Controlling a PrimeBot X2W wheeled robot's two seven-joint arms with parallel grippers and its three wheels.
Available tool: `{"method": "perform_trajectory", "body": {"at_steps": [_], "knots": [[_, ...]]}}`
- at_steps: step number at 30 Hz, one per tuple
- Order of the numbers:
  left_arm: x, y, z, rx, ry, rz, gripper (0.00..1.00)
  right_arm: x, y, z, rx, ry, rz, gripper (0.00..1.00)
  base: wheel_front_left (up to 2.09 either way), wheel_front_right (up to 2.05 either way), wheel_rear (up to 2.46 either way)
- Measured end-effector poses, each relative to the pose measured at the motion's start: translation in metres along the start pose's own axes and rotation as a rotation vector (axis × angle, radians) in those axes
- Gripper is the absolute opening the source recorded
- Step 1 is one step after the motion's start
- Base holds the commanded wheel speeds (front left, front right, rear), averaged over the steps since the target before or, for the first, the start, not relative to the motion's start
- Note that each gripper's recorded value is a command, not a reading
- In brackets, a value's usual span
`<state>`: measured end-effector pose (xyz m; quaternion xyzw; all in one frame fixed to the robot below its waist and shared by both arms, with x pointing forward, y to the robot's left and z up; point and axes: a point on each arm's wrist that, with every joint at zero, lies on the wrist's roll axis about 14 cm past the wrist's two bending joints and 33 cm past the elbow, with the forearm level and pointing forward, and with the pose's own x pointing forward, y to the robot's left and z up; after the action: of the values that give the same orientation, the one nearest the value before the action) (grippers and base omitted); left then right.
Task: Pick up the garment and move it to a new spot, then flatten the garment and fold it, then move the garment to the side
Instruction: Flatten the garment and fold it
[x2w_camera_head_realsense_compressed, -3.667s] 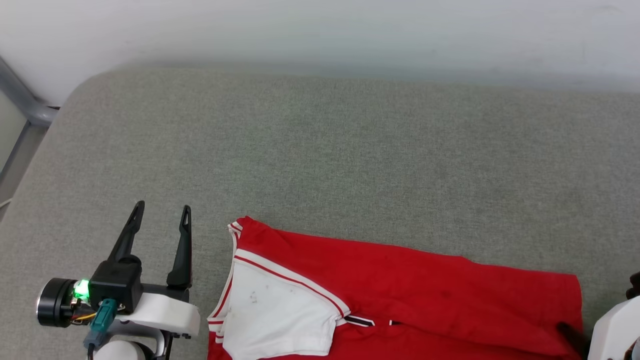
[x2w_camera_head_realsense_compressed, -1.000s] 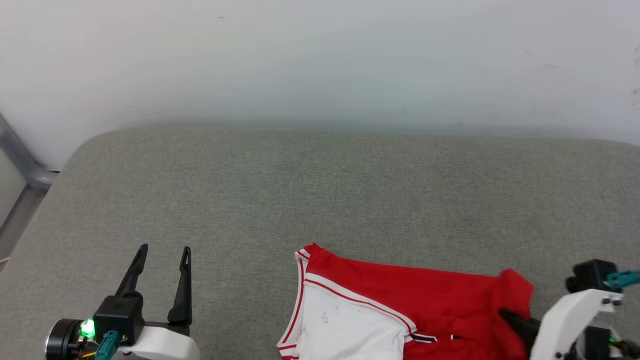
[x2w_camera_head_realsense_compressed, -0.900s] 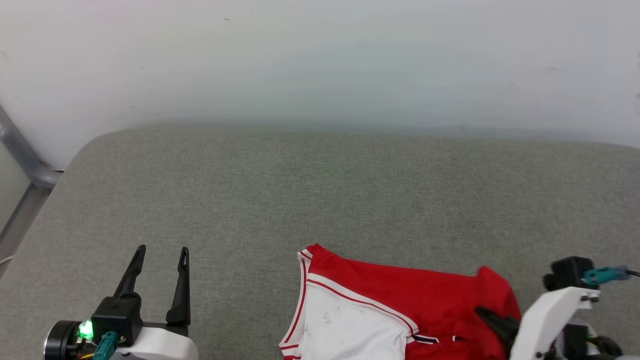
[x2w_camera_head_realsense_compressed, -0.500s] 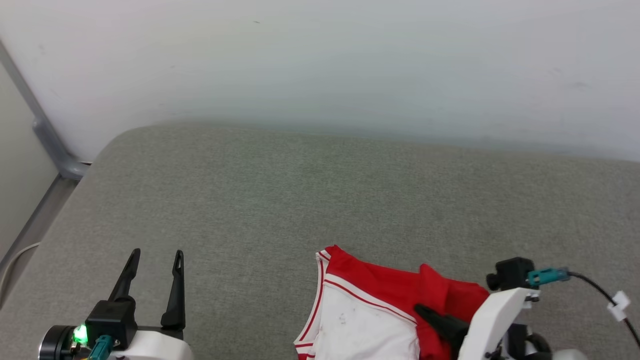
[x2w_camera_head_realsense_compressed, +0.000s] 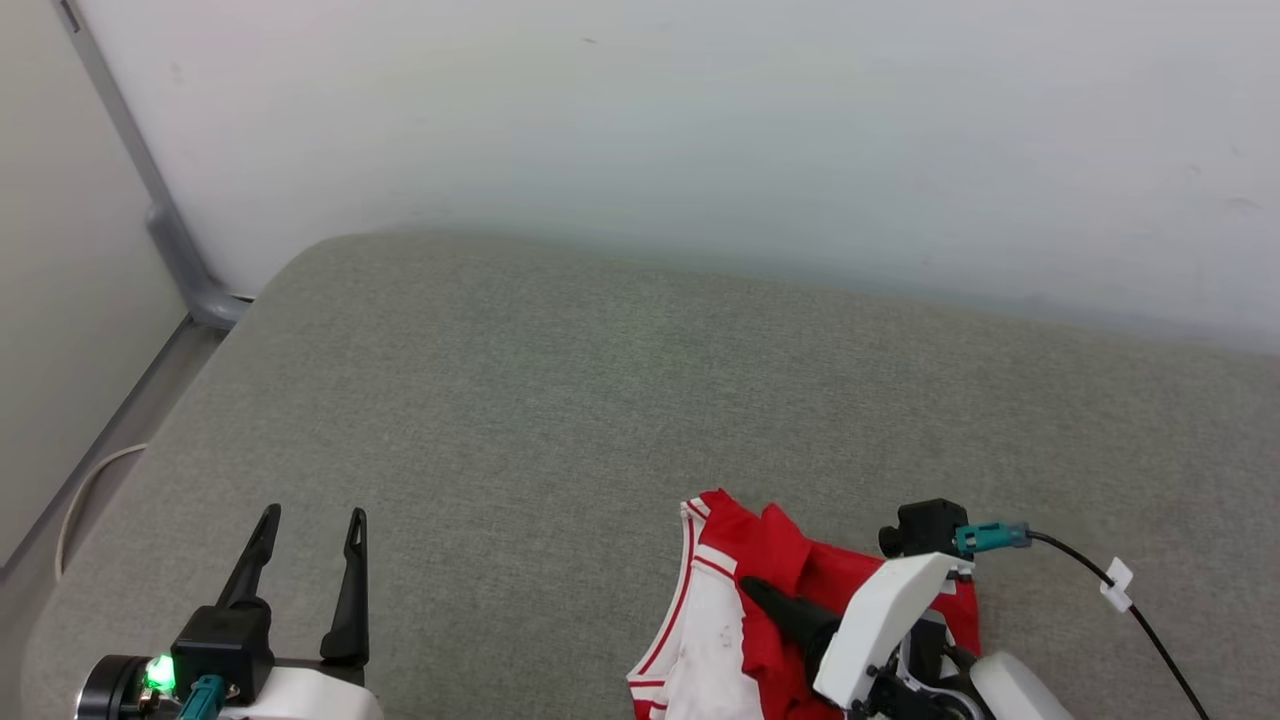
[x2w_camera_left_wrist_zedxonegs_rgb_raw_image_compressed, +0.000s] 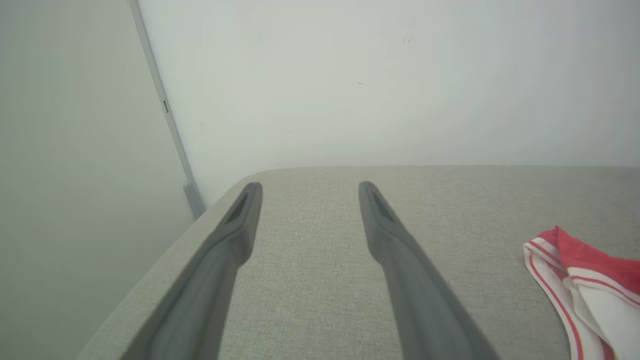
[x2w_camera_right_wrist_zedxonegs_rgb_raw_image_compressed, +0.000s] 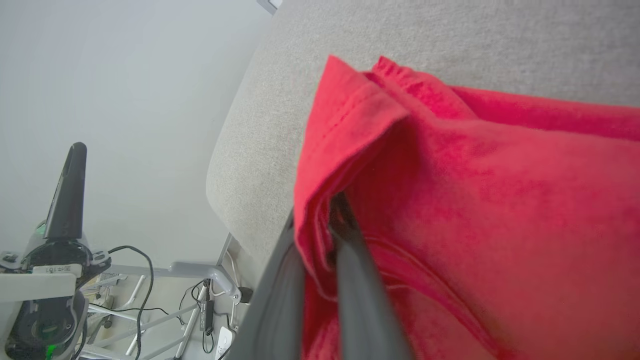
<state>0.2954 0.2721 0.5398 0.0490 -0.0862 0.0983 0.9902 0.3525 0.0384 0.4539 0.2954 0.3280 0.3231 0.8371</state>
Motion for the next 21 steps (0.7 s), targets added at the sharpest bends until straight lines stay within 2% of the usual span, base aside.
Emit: {"method": "perform_trajectory", "body": {"at_steps": [6,7,8,9,16,21], "knots": [[-0.006,0.006,-0.004,0.002,0.017,0.019,1.00,0.017,-0.011,-0.005,-0.008,0.016,-0.043,0.00,0.00,0.00,0.00],[-0.006,0.006,-0.005,0.004,0.020,0.021,1.00,0.020,-0.013,-0.006,-0.012,0.020,-0.052,0.17,0.00,0.00,0.00],[-0.006,0.005,-0.006,0.005,0.024,0.021,1.00,0.023,-0.015,-0.006,-0.015,0.020,-0.057,0.62,0.00,0.00,0.00],[-0.006,0.005,-0.007,0.004,0.027,0.022,1.00,0.025,-0.015,-0.006,-0.020,0.023,-0.057,1.00,0.00,0.00,0.00],[-0.004,0.005,-0.011,0.007,0.039,0.018,1.00,0.038,0.018,-0.014,-0.027,0.061,0.038,1.00,0.00,0.00,0.00],[-0.001,-0.001,-0.009,0.009,0.029,-0.004,1.00,0.040,0.038,-0.003,-0.034,0.027,0.090,1.00,0.00,0.00,0.00]]}}
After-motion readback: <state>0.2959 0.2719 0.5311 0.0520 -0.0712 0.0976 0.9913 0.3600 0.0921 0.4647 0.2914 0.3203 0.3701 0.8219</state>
